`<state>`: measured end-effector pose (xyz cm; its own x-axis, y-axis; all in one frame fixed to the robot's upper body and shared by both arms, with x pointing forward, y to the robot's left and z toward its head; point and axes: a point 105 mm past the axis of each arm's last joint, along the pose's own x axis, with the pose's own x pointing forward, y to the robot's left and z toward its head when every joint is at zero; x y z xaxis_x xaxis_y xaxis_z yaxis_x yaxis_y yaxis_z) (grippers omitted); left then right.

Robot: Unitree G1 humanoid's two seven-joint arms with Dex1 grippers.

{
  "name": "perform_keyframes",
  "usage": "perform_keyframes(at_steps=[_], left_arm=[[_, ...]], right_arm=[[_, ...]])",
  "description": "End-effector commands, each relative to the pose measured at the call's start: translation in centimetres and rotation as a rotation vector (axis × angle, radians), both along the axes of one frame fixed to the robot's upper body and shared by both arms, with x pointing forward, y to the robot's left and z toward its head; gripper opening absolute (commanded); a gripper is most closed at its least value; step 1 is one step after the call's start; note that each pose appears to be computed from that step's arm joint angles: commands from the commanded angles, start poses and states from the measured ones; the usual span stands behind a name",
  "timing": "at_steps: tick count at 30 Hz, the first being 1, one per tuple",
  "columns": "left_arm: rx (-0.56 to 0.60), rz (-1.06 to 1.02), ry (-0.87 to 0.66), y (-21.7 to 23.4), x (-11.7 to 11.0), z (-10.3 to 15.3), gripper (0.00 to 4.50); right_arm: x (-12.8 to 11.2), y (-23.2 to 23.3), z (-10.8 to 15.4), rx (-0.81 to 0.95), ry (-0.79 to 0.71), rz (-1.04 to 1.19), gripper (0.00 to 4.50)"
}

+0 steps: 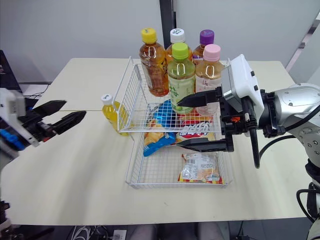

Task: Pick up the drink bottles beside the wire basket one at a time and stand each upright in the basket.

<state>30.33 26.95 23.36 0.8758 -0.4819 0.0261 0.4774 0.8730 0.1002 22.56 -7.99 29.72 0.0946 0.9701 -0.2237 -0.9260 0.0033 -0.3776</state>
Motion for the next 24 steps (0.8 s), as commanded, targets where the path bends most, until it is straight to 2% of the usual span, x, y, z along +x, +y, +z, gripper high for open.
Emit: perform_keyframes(at_steps=[1, 9, 18, 21, 24], left_arm=[[0.012, 0.012, -0.061, -1.5, 1.4, 1.0, 4.48], [0.020, 0.038, -0.065, -3.6, 4.7, 0.4, 4.48], [0.001, 0.033, -0.055, -4.6, 5.9, 0.2, 4.48], [0.000, 0.038, -0.055, -4.5, 5.9, 0.2, 3.87], [-0.012, 0.029, -0.054, -4.6, 5.9, 0.2, 2.93]], right_arm=[[-0.4, 0.1, 0.9, 0.009, -0.044, 0.005, 4.50], [-0.2, 0.1, 0.9, 0.007, -0.047, -0.010, 4.50], [-0.1, 0.0, 1.2, 0.015, -0.062, -0.021, 4.50], [0.0, -0.6, 1.8, 0.036, -0.076, -0.037, 4.50], [0.0, -0.8, 2.0, 0.034, -0.086, -0.045, 4.50]])
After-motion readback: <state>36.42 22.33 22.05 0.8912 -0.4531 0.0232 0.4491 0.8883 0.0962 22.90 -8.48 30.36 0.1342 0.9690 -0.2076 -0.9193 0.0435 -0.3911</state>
